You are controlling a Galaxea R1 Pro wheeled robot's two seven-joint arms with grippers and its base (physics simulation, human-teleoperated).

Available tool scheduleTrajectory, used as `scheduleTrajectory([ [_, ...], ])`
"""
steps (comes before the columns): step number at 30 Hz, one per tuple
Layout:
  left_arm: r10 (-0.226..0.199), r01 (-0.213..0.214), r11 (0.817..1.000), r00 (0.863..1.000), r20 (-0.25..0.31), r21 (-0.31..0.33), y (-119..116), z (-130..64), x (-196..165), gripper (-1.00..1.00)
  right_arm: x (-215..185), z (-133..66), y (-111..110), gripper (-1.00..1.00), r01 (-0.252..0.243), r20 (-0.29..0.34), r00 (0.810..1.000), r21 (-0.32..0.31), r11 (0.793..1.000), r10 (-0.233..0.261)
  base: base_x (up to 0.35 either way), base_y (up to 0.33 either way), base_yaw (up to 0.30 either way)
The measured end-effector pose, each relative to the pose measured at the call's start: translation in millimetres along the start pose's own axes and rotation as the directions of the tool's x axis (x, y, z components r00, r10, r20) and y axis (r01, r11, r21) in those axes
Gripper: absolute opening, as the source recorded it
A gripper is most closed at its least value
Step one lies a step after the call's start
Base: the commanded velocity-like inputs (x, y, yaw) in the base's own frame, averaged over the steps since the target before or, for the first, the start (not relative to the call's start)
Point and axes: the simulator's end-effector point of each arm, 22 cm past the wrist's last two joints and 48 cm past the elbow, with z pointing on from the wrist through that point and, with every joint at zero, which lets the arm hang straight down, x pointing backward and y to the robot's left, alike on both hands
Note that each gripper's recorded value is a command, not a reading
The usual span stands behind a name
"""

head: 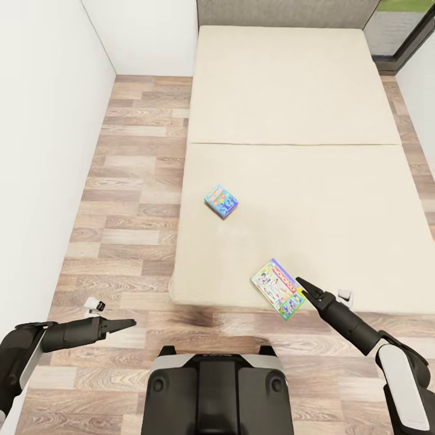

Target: Put all the toys in the child's room - the three board games (two on the bed and one on the table), the two jigsaw puzzles on the table, and the tennis ball on the table - inside the toy box on the table in the child's room.

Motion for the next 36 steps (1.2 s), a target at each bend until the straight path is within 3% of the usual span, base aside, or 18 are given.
scheduleTrajectory([
  [6,0.007,-0.007,1.0,1.0,0.002,0.003,-4.2,-0.1,-1.5,1.0,10.0,-5.7,-2.4,1.0,-0.006,-0.013,1.0,0.001,1.0,0.006,0.0,0.0,0.0],
  [10,0.013,-0.013,1.0,1.0,0.004,0.004,-6.9,-0.8,-2.8,1.0,10.3,-9.0,-5.0,1.0,0.024,-0.005,1.0,0.016,1.0,-0.024,0.0,0.0,0.0],
  [36,0.036,-0.036,0.999,0.999,0.016,0.012,-19.5,-3.9,-6.2,1.0,-0.4,-15.3,22.9,1.0,0.072,0.026,0.997,-0.049,0.996,-0.071,0.0,0.0,0.0],
])
